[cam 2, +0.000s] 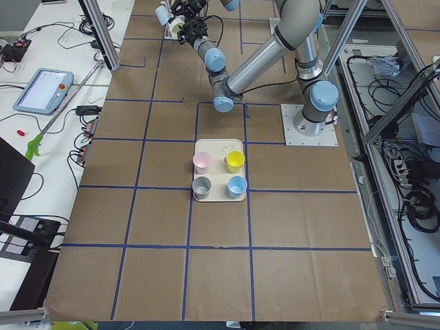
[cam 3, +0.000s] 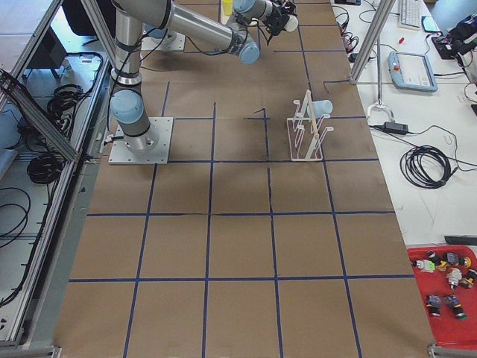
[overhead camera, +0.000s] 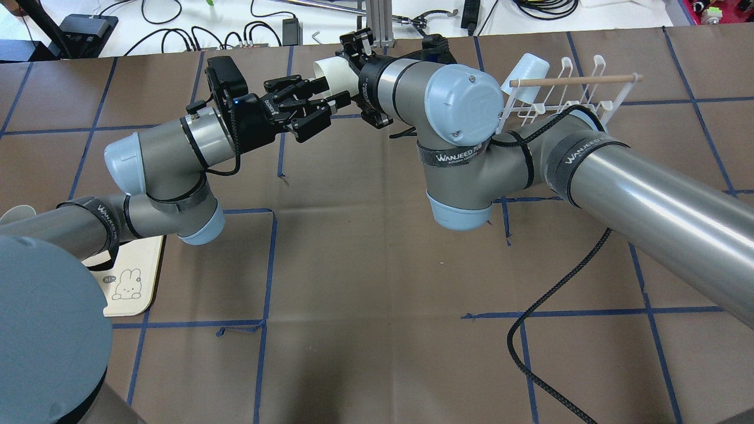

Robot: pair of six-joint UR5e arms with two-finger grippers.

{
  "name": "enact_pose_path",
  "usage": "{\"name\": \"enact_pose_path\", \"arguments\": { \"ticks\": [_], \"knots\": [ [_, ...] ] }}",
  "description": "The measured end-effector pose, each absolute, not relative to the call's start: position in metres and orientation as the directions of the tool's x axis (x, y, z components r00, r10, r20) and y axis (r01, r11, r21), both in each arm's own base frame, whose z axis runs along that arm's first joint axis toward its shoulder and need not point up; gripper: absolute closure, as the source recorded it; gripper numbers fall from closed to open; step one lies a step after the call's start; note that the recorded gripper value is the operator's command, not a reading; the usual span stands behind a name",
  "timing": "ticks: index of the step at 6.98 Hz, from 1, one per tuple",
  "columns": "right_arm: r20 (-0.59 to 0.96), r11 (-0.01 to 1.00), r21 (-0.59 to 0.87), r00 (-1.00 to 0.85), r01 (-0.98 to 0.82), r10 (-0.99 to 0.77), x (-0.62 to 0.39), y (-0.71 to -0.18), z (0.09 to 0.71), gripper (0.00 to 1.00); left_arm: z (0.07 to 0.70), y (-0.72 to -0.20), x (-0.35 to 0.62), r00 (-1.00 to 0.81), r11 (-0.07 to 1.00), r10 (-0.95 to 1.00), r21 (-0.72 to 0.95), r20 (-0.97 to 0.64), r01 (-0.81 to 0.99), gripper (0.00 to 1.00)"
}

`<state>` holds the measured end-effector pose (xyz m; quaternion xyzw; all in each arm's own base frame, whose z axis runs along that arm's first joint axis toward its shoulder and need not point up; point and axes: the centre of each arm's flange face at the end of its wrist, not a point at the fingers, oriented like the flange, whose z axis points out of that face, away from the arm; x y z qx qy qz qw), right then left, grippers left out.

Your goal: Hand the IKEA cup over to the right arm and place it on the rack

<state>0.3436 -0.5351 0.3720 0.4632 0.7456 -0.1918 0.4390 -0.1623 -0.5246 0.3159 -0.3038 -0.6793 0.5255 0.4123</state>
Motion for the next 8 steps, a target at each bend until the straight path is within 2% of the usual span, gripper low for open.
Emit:
{"name": "enact_pose_path", "arguments": {
  "ticks": [2,4,7,8],
  "knots": [
    [-0.833,0.498,0.12,-0.186,0.859,0.521,0.344,-0.535,0.373,0.47,0.316,-0.525,-0.16,-0.477,0.277,0.84,-0.96,0.258,-0.03,0.03],
    [-0.834,0.499,0.12,-0.186,0.858,0.52,0.344,-0.535,0.373,0.5,0.317,-0.53,-0.142,-0.505,0.283,0.821,-0.958,0.266,-0.045,0.01],
    [-0.838,0.486,0.088,-0.199,0.869,0.508,0.322,-0.55,0.374,0.72,0.32,-0.536,-0.061,-0.522,0.28,0.803,-0.955,0.287,-0.095,0.02],
    [-0.844,0.491,0.031,-0.241,0.87,0.48,0.302,-0.562,0.375,0.73,0.32,-0.539,-0.044,-0.534,0.286,0.791,-0.952,0.299,-0.109,0.02]
  ]
}}
